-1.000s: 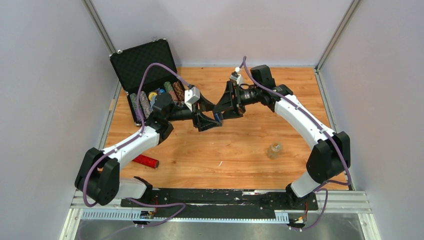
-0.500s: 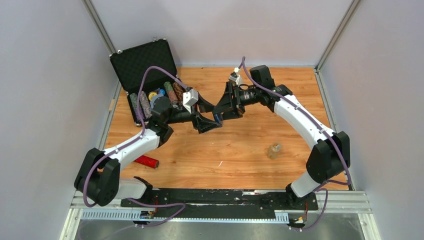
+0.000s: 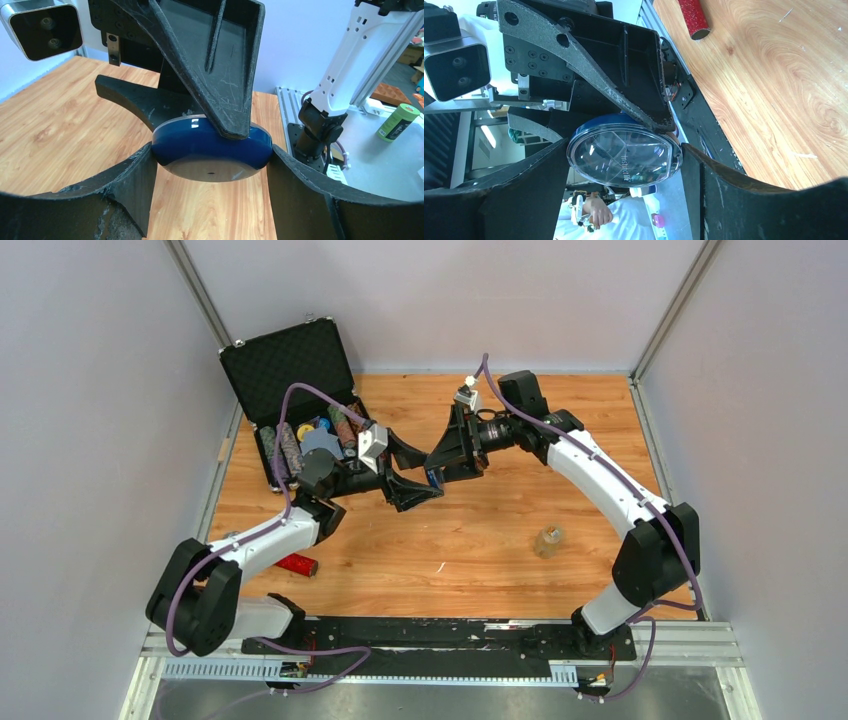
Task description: Sort the pills into containers
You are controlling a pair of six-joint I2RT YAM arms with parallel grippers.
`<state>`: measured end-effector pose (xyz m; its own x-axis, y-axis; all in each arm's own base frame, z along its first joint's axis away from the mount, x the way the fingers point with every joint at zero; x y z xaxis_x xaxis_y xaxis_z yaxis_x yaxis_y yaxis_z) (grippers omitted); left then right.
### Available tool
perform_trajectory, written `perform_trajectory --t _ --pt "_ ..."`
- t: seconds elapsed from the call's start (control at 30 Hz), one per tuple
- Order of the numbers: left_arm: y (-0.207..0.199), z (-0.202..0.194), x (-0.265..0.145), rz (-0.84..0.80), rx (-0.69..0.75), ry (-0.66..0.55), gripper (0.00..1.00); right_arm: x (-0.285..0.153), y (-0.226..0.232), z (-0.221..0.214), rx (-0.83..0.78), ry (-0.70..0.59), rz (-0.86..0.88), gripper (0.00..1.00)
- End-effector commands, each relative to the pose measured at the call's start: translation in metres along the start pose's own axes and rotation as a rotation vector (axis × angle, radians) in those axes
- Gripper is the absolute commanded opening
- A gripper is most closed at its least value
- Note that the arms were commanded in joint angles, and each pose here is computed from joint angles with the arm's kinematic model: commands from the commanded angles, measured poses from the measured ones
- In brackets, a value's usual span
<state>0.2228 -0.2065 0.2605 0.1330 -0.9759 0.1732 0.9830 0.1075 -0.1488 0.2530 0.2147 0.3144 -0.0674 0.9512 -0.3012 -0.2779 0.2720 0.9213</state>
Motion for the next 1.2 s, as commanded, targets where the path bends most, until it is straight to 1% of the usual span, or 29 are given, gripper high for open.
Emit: perform_trajectory --t 0.0,0.03,0.07,0.43,0.63,0.77,0.83,0.93,1.03,1.17 --pt "-0.006 0.011 -0.004 0.008 0.035 -0.065 0.04 -0.014 0.034 0.001 -0.124 0.004 0.113 0.09" --pt "-0.006 0.011 -0.004 0.006 0.042 -0.071 0.01 -0.015 0.036 0.001 -0.122 0.007 0.120 0.09" --pt "-0.007 0.012 -0.004 0.004 0.043 -0.074 0.00 -0.016 0.037 0.000 -0.122 0.010 0.129 0.09" --pt "-0.015 0.023 -0.004 -0.035 0.059 -0.126 0.00 -0.021 0.054 0.002 -0.116 0.032 0.195 0.12" --pt "-0.016 0.025 -0.003 -0.052 0.049 -0.147 0.00 -0.020 0.052 0.002 -0.119 0.035 0.200 0.20" --pt "-0.014 0.026 -0.001 -0.051 0.044 -0.158 0.00 -0.019 0.050 0.002 -0.125 0.024 0.195 0.34" --pt "-0.013 0.027 -0.001 -0.048 0.042 -0.161 0.00 -0.019 0.048 0.002 -0.130 0.009 0.182 0.44" --pt "-0.011 0.029 0.001 -0.042 0.044 -0.163 0.00 -0.016 0.045 0.001 -0.142 -0.021 0.153 0.64" --pt "-0.008 0.029 0.003 -0.033 0.045 -0.159 0.00 -0.014 0.040 0.001 -0.152 -0.058 0.116 0.77" --pt "-0.005 0.031 0.005 -0.025 0.047 -0.154 0.00 -0.010 0.036 0.001 -0.154 -0.080 0.086 0.83"
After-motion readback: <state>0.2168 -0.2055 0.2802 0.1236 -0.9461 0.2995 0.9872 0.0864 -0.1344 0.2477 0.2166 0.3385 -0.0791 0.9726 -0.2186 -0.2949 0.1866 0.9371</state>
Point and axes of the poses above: each gripper's point midway between its finger pads, its own x axis out along the fingers, its own y axis along the line the jaws close on, z = x × y, the point moved 10 cm from there along -x, back along the fingers, and after that the axes turned 1 degree about -x, right-handed, at the moved point
